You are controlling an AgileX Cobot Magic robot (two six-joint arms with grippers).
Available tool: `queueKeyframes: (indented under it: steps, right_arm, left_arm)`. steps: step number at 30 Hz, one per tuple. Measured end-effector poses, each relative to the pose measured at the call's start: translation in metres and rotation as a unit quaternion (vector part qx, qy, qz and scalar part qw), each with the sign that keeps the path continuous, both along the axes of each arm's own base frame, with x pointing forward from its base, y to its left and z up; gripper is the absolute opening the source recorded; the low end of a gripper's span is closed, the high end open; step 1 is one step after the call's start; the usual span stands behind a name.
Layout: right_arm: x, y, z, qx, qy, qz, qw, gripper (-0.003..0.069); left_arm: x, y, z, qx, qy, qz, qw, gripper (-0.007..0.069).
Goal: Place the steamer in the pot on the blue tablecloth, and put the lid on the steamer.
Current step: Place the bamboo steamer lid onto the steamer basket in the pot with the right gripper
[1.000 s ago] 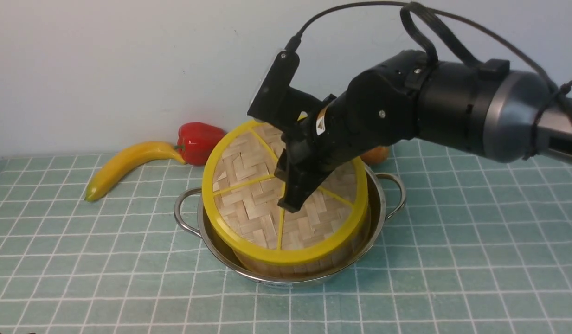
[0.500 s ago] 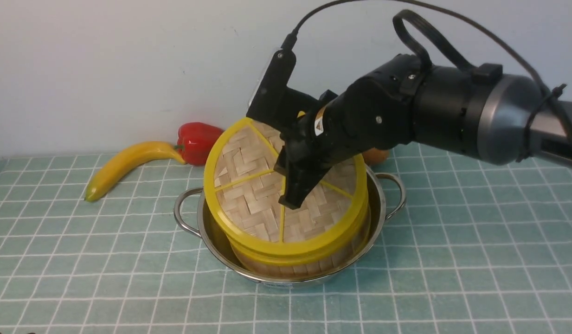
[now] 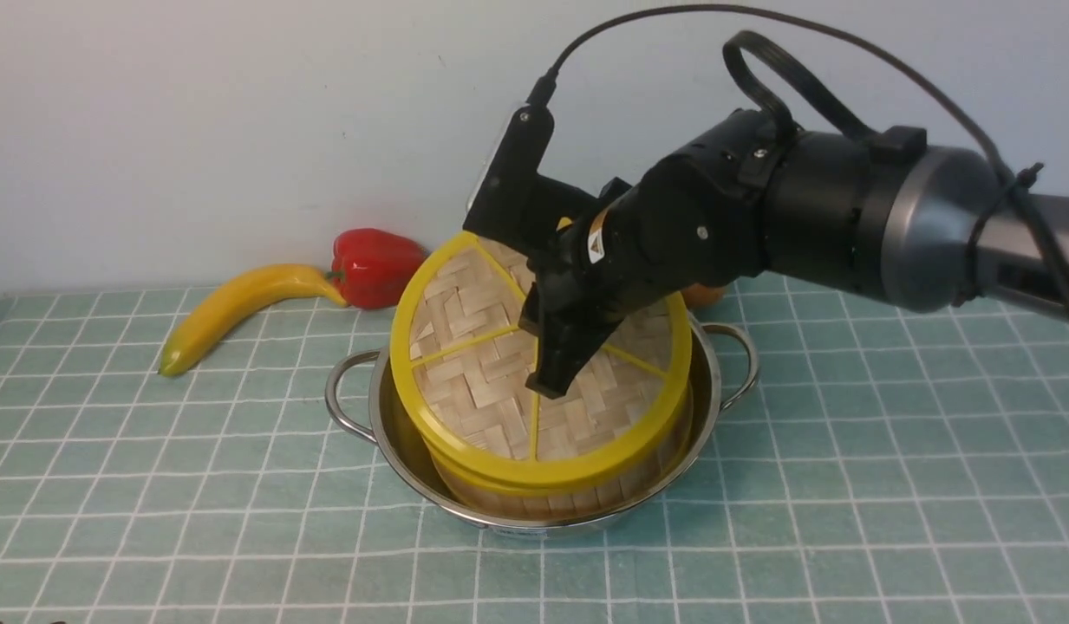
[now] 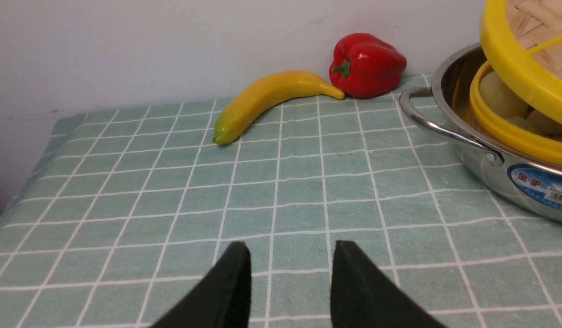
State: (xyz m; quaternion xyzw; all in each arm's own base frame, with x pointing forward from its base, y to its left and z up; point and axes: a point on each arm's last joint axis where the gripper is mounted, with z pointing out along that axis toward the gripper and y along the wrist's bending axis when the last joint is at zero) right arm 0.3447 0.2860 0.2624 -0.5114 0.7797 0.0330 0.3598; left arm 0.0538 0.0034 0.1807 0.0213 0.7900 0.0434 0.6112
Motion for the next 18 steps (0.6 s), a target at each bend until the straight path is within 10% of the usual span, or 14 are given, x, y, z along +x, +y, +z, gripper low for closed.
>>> queueKeyframes:
  steps: [18]
  right_arm:
    - [0.017, 0.007, -0.033, -0.005, -0.017, 0.013, 1.000, 0.0144]
  left_arm:
    - [0.000, 0.000, 0.000, 0.000, 0.000, 0.000, 1.000, 0.0243]
